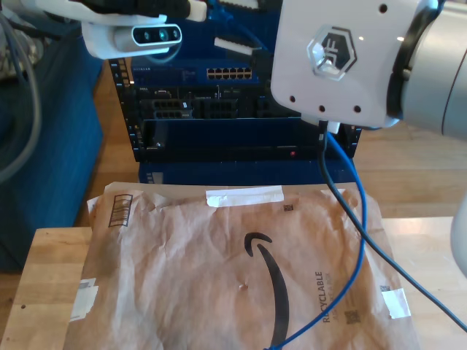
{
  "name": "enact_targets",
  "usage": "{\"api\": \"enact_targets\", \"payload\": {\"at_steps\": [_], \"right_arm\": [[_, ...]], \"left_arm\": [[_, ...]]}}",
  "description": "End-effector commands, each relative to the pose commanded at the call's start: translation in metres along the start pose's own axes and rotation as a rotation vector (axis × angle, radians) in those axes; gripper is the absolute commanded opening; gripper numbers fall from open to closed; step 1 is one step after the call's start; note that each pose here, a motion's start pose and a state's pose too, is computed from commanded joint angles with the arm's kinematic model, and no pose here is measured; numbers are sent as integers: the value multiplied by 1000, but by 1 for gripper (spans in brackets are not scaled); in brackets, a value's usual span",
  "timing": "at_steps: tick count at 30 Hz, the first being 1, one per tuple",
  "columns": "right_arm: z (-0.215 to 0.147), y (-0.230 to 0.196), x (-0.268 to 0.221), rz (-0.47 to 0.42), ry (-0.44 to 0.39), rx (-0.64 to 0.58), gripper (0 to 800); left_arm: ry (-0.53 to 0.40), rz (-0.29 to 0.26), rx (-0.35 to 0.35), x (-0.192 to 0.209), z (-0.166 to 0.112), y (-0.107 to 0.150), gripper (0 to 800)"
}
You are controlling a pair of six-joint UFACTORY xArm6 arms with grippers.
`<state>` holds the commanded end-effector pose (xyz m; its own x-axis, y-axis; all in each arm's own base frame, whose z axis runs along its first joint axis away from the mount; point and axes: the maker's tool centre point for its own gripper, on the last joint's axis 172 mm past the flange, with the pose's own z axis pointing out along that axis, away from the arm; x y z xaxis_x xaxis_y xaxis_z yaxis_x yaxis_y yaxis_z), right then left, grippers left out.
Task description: Grab the cable and plug it in
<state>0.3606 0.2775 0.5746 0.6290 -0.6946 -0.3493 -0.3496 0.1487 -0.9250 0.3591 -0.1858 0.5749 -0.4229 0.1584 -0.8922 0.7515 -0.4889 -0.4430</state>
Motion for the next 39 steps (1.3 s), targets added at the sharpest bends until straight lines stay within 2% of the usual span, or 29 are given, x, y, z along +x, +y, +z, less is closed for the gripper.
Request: {"api": "enact_targets", "payload": {"at_steps": [1,5,11,16,24,29,31,32,33,34,35,37,39], "right_arm": [[-2,-6,2,2,8,22,231],[-3,-8,3,2,11,30,193],[-2,-7,3,3,10,28,196],[-1,-4,-3,20,-3,21,240],[0,-3,-6,19,-8,16,233],[0,-3,-6,20,-8,16,165],[-1,-3,-6,20,-9,18,72],[-1,-3,-6,20,-9,18,43],[0,-2,-5,20,-8,16,31],[0,-2,-5,22,-8,16,23],[0,-2,-5,22,-8,16,19],[0,-2,-5,22,-8,16,16],[0,-1,-5,24,-8,15,12]], "left_arm": [[1,0,3,0,0,-1,11],[0,-1,5,1,0,-1,13],[2,1,3,0,0,-1,21],[-5,0,3,0,-1,1,21],[-16,13,7,-4,-1,0,21],[-15,9,10,-3,-1,0,21],[-16,8,12,-3,-1,0,23],[-14,8,18,-2,-1,-2,43],[-11,8,25,-2,0,-4,101],[-8,4,33,0,0,-6,252],[-6,2,42,1,1,-8,323],[-9,-5,52,3,0,-9,355],[-8,-10,52,3,0,-9,466]]}}
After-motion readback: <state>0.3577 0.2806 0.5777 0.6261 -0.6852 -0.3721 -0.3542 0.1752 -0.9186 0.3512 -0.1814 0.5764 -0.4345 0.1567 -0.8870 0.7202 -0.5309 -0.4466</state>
